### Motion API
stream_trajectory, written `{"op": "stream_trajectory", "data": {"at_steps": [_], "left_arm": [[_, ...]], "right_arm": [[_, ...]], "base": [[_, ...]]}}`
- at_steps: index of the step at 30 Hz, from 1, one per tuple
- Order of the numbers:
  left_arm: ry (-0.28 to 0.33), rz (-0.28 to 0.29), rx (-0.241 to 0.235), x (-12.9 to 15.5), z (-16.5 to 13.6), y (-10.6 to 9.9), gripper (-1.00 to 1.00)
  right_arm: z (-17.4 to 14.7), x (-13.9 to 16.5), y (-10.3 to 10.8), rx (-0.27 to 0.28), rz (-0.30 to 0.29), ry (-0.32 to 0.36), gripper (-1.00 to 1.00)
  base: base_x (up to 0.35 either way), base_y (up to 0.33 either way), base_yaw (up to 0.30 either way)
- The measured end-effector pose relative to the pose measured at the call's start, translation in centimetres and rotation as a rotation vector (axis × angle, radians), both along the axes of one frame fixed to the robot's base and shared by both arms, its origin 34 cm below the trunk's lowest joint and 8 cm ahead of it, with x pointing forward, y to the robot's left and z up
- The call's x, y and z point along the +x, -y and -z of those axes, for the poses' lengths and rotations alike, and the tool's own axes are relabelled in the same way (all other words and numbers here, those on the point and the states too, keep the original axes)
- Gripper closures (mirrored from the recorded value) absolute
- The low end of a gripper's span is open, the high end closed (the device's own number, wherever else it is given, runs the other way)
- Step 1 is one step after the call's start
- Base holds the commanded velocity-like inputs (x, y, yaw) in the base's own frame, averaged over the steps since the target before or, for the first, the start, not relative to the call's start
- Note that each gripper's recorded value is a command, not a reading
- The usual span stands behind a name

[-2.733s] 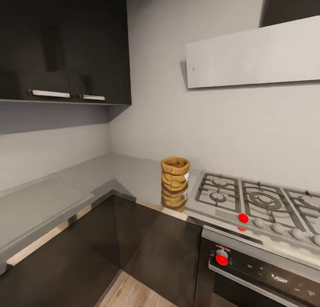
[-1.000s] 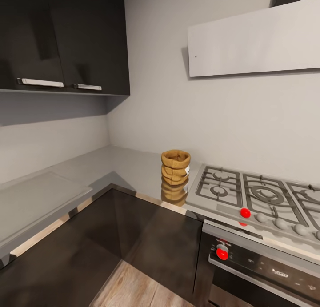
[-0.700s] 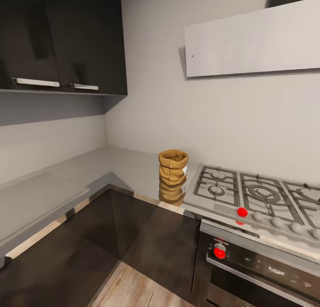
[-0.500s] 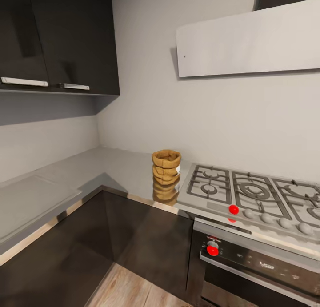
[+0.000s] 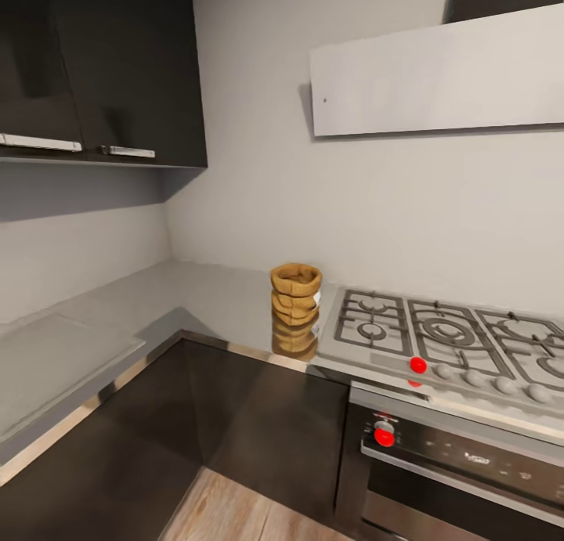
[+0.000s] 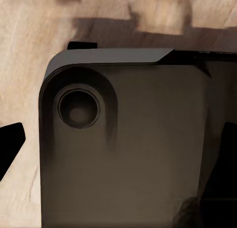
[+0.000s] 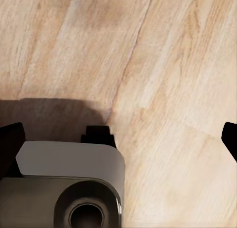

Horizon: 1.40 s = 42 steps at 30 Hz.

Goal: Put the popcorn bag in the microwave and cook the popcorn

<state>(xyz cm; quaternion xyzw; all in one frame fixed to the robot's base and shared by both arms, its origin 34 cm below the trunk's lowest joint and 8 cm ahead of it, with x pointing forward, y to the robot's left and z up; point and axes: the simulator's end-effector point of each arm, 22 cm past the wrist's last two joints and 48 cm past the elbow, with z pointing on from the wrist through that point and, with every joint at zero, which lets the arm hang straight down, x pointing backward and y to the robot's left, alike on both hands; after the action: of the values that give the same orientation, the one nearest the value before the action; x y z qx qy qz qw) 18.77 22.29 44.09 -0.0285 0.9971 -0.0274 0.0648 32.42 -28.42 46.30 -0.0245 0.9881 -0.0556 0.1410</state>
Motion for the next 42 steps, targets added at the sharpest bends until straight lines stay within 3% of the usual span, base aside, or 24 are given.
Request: {"op": "stream_trajectory", "data": {"at_steps": [11, 31, 42], "left_arm": [[0.000, 0.000, 0.000, 0.00, 0.00, 0.00, -1.00], [0.000, 0.000, 0.000, 0.00, 0.00, 0.00, -1.00], [0.000, 0.000, 0.000, 0.00, 0.00, 0.00, -1.00]], "right_arm": [[-0.02, 0.08, -0.24, 0.002, 0.000, 0.004, -1.00], [0.00, 0.01, -0.19, 0.001, 0.001, 0.001, -1.00], [-0.02, 0.01, 0.08, -0.005, 0.003, 0.001, -1.00]], "base": [[0.000, 0.242, -0.037], [0.000, 0.006, -0.234], [0.000, 0.000, -0.023]]}}
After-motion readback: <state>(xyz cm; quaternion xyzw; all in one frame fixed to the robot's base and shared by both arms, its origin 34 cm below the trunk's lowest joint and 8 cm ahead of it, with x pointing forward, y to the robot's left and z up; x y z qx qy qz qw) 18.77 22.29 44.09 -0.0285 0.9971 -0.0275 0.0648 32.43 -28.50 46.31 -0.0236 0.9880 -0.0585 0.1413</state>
